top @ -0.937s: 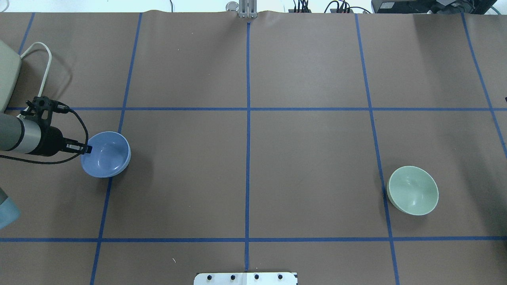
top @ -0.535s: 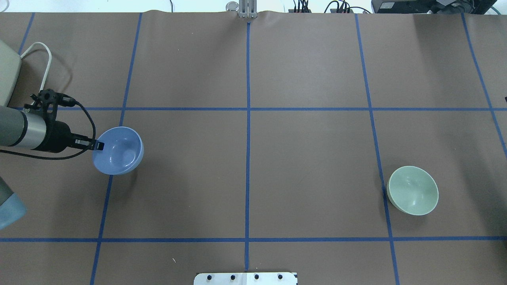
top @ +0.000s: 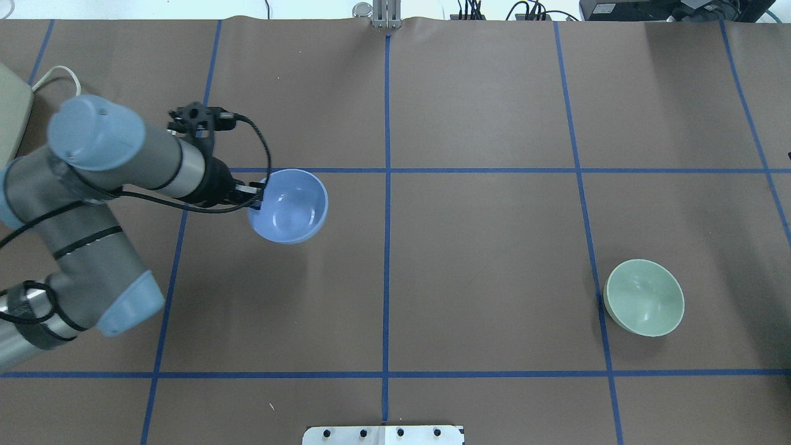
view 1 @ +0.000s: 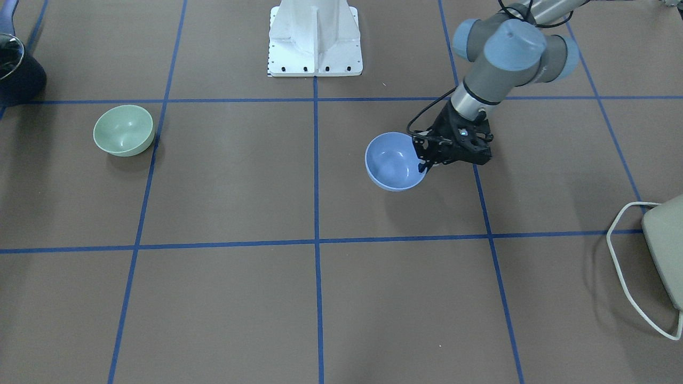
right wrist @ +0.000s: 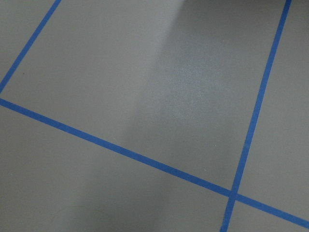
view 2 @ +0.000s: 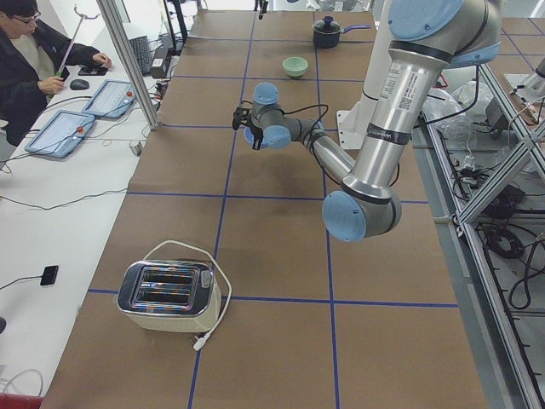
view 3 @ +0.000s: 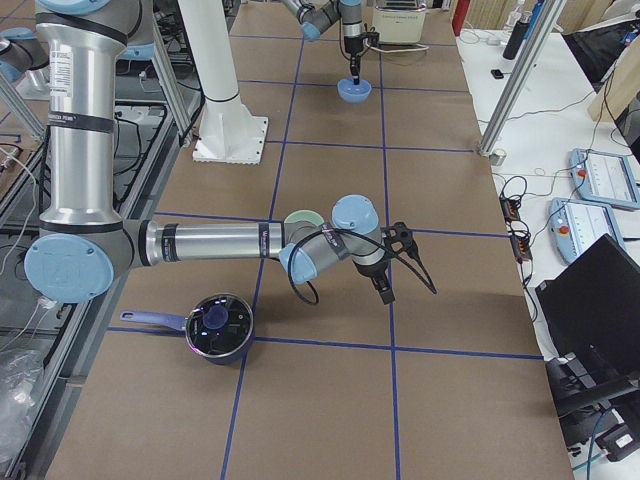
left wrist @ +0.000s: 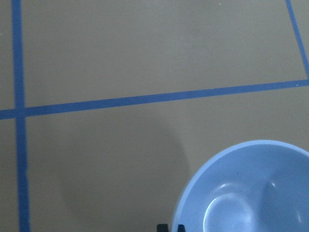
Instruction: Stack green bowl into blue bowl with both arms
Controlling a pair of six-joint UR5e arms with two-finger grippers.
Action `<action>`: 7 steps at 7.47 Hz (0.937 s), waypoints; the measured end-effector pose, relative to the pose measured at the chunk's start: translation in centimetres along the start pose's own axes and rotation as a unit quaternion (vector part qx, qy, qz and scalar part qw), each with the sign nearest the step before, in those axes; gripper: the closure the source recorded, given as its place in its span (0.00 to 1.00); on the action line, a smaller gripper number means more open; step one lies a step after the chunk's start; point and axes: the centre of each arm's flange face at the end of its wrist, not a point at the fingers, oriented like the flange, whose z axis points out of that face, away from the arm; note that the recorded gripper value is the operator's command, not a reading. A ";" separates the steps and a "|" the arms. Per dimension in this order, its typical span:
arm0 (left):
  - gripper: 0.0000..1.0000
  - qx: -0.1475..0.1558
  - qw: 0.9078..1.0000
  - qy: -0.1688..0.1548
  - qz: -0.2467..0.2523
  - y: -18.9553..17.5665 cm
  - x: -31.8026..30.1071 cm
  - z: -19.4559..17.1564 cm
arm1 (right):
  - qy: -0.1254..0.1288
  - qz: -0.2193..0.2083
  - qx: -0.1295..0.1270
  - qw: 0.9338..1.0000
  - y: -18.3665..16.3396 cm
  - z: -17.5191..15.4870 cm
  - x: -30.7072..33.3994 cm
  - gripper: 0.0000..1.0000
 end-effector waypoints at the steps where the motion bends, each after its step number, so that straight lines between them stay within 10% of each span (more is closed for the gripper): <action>1: 1.00 -0.002 1.000 -0.005 -0.009 0.2 4.4 2.2 | 0.000 0.000 0.000 1.000 0.0 0.0 0.0 0.00; 7: 0.97 -0.011 1.000 -0.017 -0.008 2.4 13.0 8.6 | 0.002 0.002 -0.001 1.000 0.1 0.1 0.1 0.00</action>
